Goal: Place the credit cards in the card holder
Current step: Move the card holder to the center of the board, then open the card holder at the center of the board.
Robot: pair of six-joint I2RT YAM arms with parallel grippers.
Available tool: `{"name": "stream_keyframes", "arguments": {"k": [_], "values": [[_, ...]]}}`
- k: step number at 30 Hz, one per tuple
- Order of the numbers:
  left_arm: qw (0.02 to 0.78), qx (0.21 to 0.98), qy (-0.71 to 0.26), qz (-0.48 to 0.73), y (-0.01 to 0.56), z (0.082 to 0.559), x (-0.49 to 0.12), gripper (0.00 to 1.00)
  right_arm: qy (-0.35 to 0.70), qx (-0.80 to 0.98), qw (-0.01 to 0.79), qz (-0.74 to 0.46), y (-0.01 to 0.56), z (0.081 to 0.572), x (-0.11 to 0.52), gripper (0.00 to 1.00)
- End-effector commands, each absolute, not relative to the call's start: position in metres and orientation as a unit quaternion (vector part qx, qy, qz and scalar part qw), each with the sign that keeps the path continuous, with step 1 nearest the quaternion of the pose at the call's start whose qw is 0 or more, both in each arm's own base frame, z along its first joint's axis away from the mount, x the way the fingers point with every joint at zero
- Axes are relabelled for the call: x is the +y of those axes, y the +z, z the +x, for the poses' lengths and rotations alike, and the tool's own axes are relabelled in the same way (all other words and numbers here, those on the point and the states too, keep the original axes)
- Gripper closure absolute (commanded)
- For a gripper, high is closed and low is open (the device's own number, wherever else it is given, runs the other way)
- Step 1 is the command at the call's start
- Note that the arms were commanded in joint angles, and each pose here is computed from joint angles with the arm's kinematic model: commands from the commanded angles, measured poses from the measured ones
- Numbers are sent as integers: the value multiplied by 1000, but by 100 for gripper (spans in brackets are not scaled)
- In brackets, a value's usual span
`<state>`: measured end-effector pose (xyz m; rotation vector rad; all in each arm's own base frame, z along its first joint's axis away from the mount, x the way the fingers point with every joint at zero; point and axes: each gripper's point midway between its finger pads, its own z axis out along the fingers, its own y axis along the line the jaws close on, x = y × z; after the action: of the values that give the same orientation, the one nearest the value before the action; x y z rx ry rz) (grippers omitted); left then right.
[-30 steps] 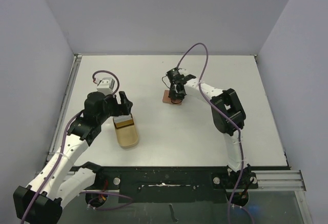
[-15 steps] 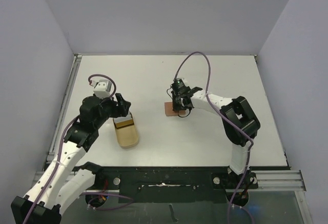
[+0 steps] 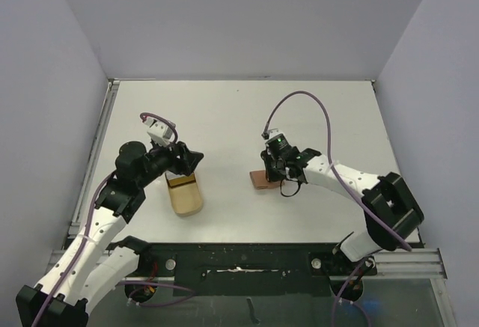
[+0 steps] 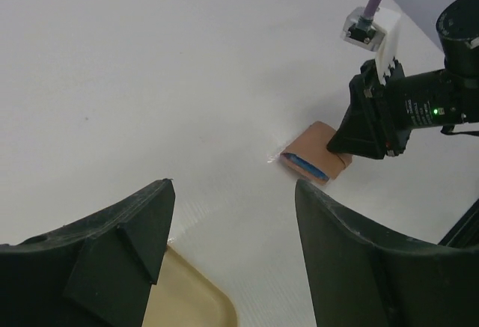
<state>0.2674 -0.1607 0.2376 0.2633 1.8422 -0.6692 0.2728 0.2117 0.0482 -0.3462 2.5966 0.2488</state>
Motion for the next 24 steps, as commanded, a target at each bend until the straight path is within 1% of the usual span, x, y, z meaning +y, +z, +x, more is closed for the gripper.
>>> {"name": "stream_keyframes", "arguments": {"k": [1, 4, 8, 11, 13, 16, 17, 20, 24], "values": [[602, 694, -325, 224, 276, 257, -188, 36, 157, 899, 370, -174, 120, 287, 233, 100], [605, 689, -334, 218, 286, 261, -192, 36, 178, 862, 430, -203, 161, 291, 238, 100], [585, 693, -379, 182, 291, 263, -201, 36, 185, 808, 498, -252, 204, 293, 240, 100], [572, 687, -425, 141, 299, 262, -208, 36, 203, 771, 531, -288, 226, 288, 246, 100], [564, 680, -448, 135, 302, 260, -213, 36, 200, 762, 541, -296, 232, 288, 246, 100], [561, 686, -440, 148, 294, 259, -214, 36, 175, 793, 521, -263, 224, 295, 238, 100], [563, 690, -429, 153, 289, 259, -211, 36, 172, 806, 506, -255, 218, 296, 237, 98], [581, 697, -386, 166, 282, 259, -200, 35, 167, 846, 452, -227, 189, 293, 237, 84], [585, 714, -344, 174, 270, 258, -188, 35, 142, 907, 388, -84, 149, 293, 225, 77]]}}
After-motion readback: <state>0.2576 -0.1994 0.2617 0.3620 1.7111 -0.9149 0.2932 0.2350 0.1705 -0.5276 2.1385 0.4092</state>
